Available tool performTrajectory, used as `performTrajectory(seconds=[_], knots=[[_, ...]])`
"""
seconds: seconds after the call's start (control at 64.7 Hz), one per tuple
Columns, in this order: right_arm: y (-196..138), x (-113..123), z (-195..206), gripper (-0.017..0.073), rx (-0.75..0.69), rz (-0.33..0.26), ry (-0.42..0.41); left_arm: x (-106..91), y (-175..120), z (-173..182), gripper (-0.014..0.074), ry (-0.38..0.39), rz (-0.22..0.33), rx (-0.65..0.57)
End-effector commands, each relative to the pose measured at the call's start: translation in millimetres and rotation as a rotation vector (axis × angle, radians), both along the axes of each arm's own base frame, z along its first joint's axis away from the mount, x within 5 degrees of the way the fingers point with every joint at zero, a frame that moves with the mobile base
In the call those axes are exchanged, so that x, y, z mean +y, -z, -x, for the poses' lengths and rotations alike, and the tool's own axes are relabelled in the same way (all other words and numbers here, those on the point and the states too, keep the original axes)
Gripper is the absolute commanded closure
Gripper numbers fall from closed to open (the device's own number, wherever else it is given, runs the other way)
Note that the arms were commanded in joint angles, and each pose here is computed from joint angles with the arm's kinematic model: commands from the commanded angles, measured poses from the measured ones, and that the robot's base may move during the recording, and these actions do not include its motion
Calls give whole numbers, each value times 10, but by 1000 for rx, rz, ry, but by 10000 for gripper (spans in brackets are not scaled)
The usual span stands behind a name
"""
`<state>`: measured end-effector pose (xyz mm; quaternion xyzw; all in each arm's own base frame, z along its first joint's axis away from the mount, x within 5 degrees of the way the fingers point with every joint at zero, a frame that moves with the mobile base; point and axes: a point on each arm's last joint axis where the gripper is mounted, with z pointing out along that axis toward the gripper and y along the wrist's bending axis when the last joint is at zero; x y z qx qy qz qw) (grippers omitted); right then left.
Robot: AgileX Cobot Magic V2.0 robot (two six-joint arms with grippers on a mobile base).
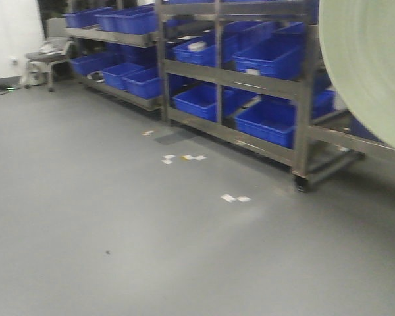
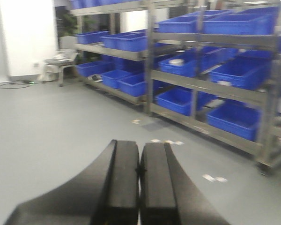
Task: Place green plate on second shelf with right arm
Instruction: 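Turn the base and drive up to the shelf of blue bins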
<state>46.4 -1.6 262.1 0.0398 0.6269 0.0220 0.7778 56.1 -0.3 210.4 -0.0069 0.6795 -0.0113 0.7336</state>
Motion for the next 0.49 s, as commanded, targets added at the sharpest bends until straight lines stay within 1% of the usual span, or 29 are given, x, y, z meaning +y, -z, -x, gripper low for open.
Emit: performTrajectory(seconds=[0.0, 0.479], knots=[[-197, -11, 48, 508, -140, -14, 12, -3, 57, 2, 463, 6, 15, -59], [-197, -11, 48, 508, -140, -14, 12, -3, 57, 2, 463, 6, 15, -59]])
